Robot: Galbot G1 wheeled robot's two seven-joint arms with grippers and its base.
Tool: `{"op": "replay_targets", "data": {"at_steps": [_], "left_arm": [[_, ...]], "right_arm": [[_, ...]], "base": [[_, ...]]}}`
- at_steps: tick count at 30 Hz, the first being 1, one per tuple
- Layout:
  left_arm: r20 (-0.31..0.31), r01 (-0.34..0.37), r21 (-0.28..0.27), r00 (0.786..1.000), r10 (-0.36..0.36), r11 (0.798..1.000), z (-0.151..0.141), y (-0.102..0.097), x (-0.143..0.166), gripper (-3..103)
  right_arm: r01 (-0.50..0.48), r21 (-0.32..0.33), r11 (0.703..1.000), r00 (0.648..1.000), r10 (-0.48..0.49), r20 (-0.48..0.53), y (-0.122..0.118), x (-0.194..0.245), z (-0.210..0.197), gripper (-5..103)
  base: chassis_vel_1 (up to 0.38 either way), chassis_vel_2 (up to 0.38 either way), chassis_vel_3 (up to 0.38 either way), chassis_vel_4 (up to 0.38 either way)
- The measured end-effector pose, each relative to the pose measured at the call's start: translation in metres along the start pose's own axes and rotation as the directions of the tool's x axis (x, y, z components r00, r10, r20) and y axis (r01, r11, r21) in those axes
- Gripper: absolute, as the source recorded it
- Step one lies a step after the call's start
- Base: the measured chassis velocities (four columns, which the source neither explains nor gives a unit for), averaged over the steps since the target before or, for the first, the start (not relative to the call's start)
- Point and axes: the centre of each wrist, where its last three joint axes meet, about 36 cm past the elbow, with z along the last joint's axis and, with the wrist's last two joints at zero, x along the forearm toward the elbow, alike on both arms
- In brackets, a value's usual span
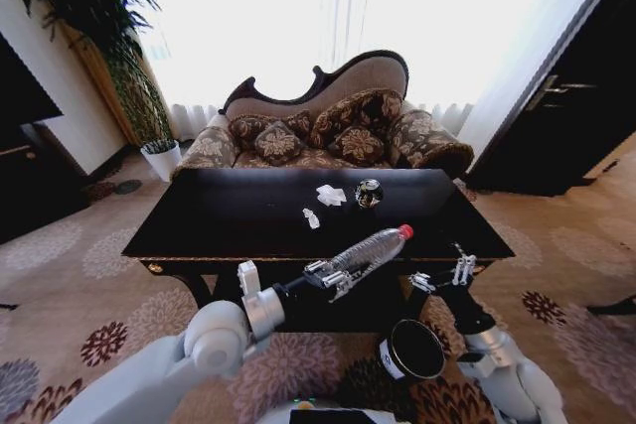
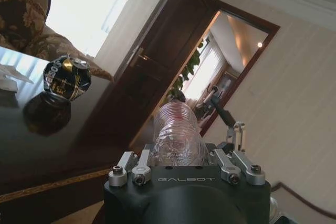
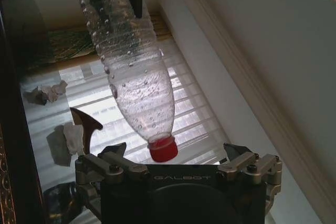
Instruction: Move to the front of the table and place the trash on the table into the trash bin.
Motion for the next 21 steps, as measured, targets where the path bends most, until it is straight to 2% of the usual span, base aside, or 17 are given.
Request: {"op": "replay_targets", "data": {"at_steps": [12, 21], "left_arm": [[-0.004, -0.039, 0.005, 0.999, 0.039, 0.999, 0.006, -0.005, -0.017, 40], [-0.018, -0.056, 0.041, 0.998, 0.057, 0.998, 0.018, -0.014, -0.027, 40]], "right_arm": [[0.010, -0.004, 1.000, 1.000, -0.010, 0.024, 0.000, -0.001, -0.015, 100], [0.020, -0.007, 1.000, 0.999, -0.019, 0.035, 0.004, -0.001, -0.018, 100]], "base": [[0.000, 0.000, 0.000, 0.000], [0.000, 0.000, 0.000, 0.000]]}}
